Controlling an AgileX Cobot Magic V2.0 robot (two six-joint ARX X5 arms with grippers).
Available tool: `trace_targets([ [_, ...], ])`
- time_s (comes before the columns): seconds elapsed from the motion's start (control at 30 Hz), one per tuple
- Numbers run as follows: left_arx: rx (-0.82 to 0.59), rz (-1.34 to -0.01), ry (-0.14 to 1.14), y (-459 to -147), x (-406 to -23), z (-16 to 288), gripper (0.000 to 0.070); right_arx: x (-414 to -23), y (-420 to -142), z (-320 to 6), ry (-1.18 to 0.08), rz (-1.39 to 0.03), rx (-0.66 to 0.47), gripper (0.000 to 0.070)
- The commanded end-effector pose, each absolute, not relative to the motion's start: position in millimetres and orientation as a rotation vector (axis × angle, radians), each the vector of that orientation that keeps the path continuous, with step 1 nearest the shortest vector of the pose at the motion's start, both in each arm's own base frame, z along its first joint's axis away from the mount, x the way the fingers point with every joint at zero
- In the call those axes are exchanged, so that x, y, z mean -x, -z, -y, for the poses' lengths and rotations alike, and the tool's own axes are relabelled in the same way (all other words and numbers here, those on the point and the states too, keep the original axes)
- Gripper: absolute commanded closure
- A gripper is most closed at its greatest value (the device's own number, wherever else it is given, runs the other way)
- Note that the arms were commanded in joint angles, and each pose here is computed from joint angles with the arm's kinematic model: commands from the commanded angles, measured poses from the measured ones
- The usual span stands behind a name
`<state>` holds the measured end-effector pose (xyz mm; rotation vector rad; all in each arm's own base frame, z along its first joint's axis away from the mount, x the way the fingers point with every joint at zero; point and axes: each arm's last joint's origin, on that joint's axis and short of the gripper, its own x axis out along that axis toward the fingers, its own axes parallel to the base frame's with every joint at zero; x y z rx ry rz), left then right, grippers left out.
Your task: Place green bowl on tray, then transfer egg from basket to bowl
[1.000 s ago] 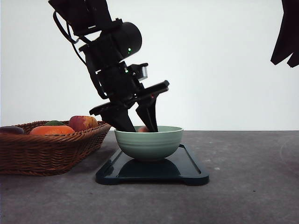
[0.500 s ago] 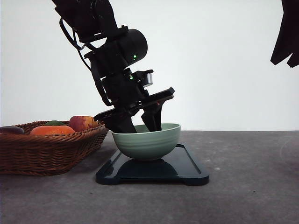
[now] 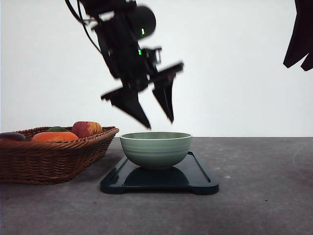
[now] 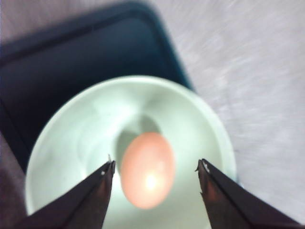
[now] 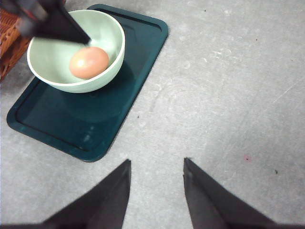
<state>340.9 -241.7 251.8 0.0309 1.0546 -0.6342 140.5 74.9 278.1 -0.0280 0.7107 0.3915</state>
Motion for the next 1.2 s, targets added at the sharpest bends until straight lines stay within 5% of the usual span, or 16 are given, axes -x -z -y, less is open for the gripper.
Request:
trace_targets([
  [0.0,-0.007,-1.014,0.670,-273.6,-335.2,243.1,0.0345,-141.1,-280.5,-76.2,-0.394,-0.703,0.017,0.0486],
  [0.2,-0.050,-0.839,0.682,-320.6,-306.5,223.3,0.0346,-141.1,-280.5,-76.2,-0.394,-0.703,0.018,0.0485],
  [0.43,-0.021,-0.650,0.677,-338.1,-255.5,187.1,0.0349,-141.3,-280.7,-76.3,-0.395,-0.700,0.017,0.0485],
  [0.73,-0.018,-0.568,0.586,-313.8,-186.8,133.8,0.0350,-141.3,-280.7,-76.3,-0.395,-0.699,0.017,0.0485],
  [1.17,0.089,-0.678,0.499,-266.7,-133.6,90.7,0.0350,-141.1,-280.5,-76.2,-0.395,-0.703,0.018,0.0485],
])
